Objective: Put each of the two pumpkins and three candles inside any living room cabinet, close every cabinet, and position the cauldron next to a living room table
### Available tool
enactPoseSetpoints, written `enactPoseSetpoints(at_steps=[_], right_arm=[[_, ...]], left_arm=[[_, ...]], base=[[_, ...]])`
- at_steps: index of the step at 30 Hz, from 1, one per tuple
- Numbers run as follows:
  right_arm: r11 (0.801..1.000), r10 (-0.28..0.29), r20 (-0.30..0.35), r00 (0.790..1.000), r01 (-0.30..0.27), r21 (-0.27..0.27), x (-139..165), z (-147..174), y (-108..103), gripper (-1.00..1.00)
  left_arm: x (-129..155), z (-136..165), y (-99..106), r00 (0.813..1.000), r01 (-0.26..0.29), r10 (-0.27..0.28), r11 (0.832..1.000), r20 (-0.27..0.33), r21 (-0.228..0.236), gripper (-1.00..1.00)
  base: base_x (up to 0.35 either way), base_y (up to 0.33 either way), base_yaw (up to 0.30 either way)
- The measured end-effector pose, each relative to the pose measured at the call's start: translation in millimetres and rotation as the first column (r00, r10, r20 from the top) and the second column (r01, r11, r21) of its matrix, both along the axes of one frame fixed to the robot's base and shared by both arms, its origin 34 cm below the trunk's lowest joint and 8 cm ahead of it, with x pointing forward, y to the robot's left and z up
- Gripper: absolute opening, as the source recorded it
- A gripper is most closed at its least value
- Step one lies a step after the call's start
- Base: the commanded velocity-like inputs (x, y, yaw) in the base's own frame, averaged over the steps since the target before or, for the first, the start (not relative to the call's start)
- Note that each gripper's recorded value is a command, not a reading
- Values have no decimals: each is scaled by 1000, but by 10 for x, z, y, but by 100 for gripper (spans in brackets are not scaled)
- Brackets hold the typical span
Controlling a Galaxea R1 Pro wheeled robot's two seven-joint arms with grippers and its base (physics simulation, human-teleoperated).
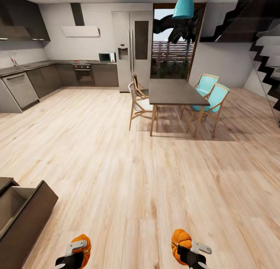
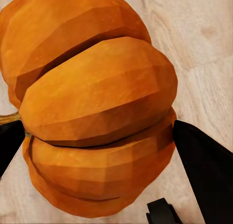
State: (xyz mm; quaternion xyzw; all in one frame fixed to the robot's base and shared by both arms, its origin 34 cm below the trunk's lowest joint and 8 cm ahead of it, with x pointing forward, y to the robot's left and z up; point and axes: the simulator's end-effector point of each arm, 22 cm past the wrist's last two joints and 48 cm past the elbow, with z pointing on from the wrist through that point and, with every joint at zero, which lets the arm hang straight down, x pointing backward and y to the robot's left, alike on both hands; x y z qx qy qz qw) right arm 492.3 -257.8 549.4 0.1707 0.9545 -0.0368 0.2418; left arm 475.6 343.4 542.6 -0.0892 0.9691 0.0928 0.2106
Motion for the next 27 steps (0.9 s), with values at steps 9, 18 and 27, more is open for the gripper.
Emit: enactPoseSetpoints(at_steps=[9, 18, 27], right_arm=[[1000, 1, 1, 1000, -1, -1, 2, 1, 1, -100], [1000, 3, 1, 1000, -3, -1, 1, 1, 2, -100], [1000, 1, 1, 1000, -1, -2, 1, 1, -7, -100]], left_arm=[[0, 0, -1, 1000, 0, 0, 1000, 0, 0, -100], [0, 0, -1, 1000, 0, 0, 1000, 0, 0, -100], [0, 0, -1, 1000, 0, 0, 1000, 0, 0, -100]], base=[[325, -121, 0], [325, -89, 0], [325, -83, 0]])
